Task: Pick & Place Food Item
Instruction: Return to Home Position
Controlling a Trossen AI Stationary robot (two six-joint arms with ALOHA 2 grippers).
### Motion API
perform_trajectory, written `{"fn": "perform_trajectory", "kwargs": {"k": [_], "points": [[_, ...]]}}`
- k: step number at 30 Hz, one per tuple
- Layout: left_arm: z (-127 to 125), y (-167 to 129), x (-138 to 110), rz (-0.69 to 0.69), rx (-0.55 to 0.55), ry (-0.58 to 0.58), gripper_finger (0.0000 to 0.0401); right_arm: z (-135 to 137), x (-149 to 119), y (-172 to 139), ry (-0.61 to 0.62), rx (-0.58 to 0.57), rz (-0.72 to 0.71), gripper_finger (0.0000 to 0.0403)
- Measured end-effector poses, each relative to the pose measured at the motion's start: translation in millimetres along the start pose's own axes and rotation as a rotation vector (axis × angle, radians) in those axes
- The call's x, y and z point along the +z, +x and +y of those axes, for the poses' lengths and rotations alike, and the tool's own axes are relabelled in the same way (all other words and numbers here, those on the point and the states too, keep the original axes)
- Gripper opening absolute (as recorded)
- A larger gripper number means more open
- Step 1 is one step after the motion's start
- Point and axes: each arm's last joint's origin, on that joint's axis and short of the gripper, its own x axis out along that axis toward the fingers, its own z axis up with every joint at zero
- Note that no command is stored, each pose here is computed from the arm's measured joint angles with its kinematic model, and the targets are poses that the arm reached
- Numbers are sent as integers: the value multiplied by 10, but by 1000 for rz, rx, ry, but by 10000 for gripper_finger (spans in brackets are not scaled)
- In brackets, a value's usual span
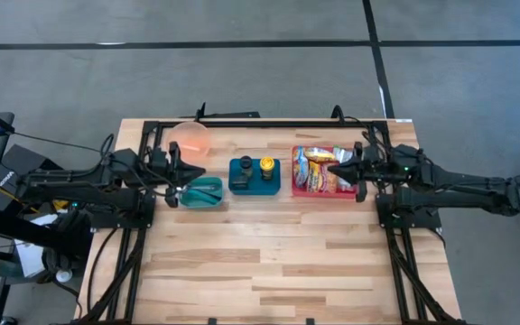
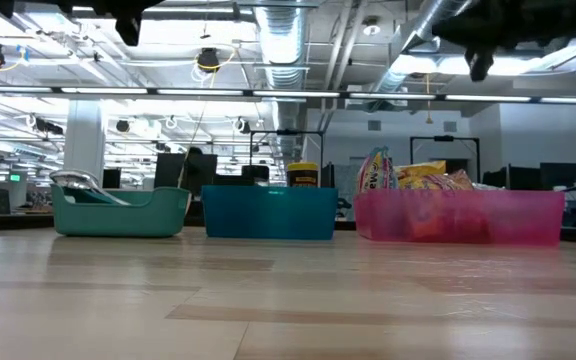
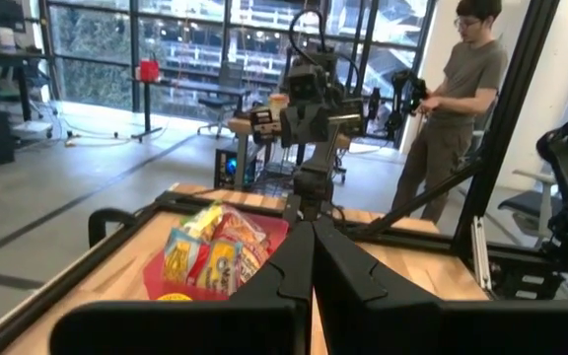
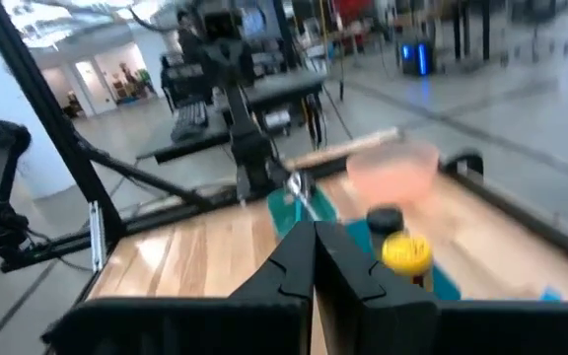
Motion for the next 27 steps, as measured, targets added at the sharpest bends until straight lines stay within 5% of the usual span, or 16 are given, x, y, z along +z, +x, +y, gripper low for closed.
{"fn": "perform_trajectory", "kwargs": {"k": [7,27], "points": [[1,-126,78,-63,-7,-4,0,46,142,-168,-111,25,-152,0],[15,-471,184,-166,-14,33,0,58,136,-603,-143,-12,-239,0]]}}
